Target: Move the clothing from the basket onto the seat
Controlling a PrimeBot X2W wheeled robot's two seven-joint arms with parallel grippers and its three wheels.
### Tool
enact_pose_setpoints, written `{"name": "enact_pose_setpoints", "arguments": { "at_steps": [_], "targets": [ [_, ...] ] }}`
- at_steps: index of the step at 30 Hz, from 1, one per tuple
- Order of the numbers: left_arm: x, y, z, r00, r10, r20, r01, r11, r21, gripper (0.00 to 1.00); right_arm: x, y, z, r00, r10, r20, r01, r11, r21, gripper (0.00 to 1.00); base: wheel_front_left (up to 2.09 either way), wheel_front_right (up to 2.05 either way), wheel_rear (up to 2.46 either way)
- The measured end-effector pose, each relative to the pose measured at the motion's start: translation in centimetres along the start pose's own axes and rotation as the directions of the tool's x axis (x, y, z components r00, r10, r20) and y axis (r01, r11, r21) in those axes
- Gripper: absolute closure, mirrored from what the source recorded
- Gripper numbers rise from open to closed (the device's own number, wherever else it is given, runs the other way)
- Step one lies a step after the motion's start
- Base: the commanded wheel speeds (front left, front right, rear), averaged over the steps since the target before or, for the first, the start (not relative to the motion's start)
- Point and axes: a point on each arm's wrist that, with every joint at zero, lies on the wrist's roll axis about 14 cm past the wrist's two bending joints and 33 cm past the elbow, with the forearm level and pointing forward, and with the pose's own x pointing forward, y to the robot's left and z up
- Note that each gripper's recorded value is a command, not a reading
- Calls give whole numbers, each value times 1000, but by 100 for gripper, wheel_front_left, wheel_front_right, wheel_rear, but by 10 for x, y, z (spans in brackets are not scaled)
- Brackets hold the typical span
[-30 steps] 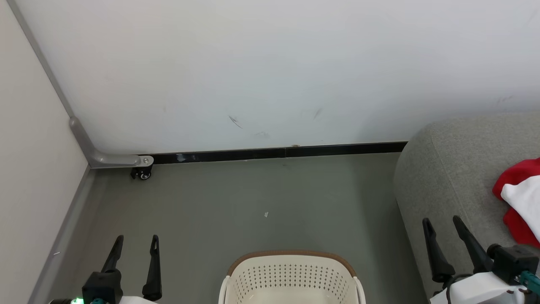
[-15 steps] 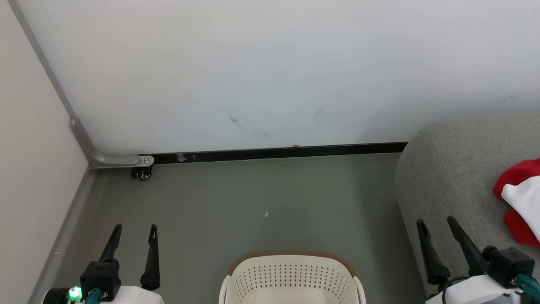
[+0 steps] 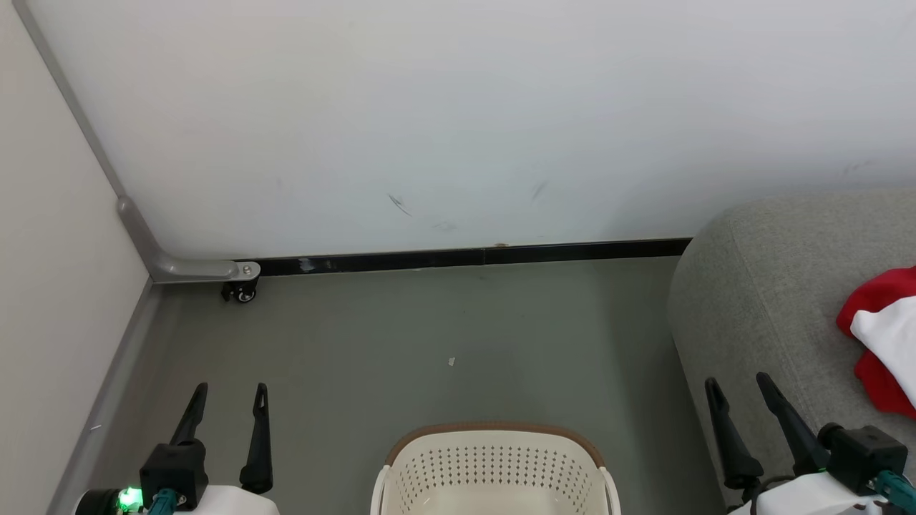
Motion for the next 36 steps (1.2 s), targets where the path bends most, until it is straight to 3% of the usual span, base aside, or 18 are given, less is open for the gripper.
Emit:
{"name": "enact_pose_setpoints", "arguments": {
  "at_steps": [8,13,16,17,22,27,36],
  "targets": [
    [1,-3,-3,1000,-12,-5,12,1000,22,0,2,1,1,1000,3,3,-3,1000,6,0,0,0,0],
    [4,-4,-1,1000,-21,0,21,1000,23,8,3,2,1,1000,7,1,-7,1000,10,0,0,0,0],
    [3,-3,-3,1000,-17,-8,18,1000,25,18,4,4,1,1000,11,1,-11,1000,11,0,0,0,0],
    [2,-3,-6,1000,-15,-17,16,1000,24,100,3,4,-1,1000,10,-5,-10,1000,12,100,0,0,0],
    [-16,-8,-38,993,-9,-114,9,1000,2,100,-7,4,-25,997,-2,-81,4,999,32,100,0,0,0],
    [-16,-5,-40,991,-3,-133,-2,999,-38,100,-10,6,-29,996,-3,-89,10,997,74,100,0,0,0],
    [-15,0,-48,981,23,-194,-61,980,-192,100,-9,5,-27,997,-26,-80,42,977,208,100,0,0,0]
  ]
}}
